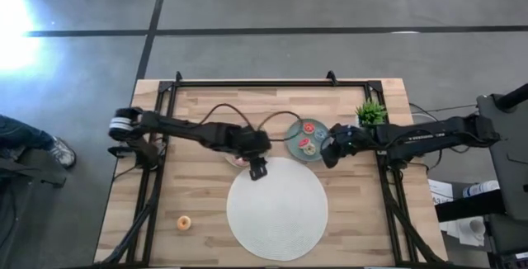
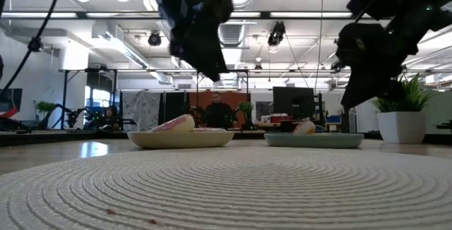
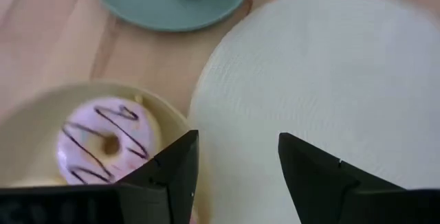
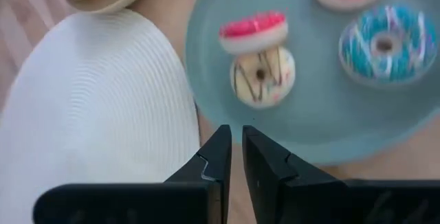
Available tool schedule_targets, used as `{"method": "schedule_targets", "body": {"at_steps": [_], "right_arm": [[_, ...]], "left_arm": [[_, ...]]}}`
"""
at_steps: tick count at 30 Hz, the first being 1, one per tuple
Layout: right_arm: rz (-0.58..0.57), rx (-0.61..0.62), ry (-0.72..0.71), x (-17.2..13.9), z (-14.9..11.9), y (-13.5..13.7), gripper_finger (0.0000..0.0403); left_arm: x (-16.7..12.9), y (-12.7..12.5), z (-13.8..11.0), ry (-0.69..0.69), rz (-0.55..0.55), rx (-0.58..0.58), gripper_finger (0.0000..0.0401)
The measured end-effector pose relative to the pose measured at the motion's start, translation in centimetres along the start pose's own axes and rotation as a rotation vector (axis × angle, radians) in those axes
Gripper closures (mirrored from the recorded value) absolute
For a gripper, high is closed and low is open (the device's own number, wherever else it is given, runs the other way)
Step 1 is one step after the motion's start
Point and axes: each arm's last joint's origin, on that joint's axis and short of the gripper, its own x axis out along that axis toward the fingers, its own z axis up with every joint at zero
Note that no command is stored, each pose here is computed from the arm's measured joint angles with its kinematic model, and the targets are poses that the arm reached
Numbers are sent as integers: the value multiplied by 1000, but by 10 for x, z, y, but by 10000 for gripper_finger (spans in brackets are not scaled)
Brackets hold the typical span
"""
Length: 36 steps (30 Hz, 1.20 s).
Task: Pick & Place donuts
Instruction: Put the small red donut on the light blue plate
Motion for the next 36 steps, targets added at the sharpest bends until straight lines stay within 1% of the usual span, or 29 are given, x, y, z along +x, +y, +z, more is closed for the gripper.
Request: {"method": "schedule_targets", "body": {"at_steps": [3,6,9,12,13,16,20,24,28,31,36], "right_arm": [[-19,-102,-14,4,10,11,370],[-27,-259,8,8,21,25,356],[-72,-478,86,12,29,35,327],[-109,-709,171,16,35,43,294],[-113,-779,180,18,38,47,283],[-138,-948,210,27,44,53,253],[-157,-1061,230,41,52,63,223],[-184,-1179,317,57,56,67,214],[-237,-1263,400,69,58,68,224],[-263,-1277,412,77,60,70,237],[-269,-1290,423,81,61,72,258]], "left_arm": [[-9,3,-17,-75,-41,-132,227],[-21,3,-29,-146,-55,-211,227],[-33,3,-39,-192,-28,-249,227],[-45,2,-47,-233,-8,-263,227],[-47,2,-49,-244,0,-266,227],[-52,0,-56,-265,20,-271,227],[-50,-3,-66,-258,35,-278,227],[-47,-8,-72,-237,33,-273,227],[-47,-10,-74,-232,40,-263,227],[-47,-10,-75,-234,44,-260,227],[-47,-10,-75,-235,48,-245,227]]}}
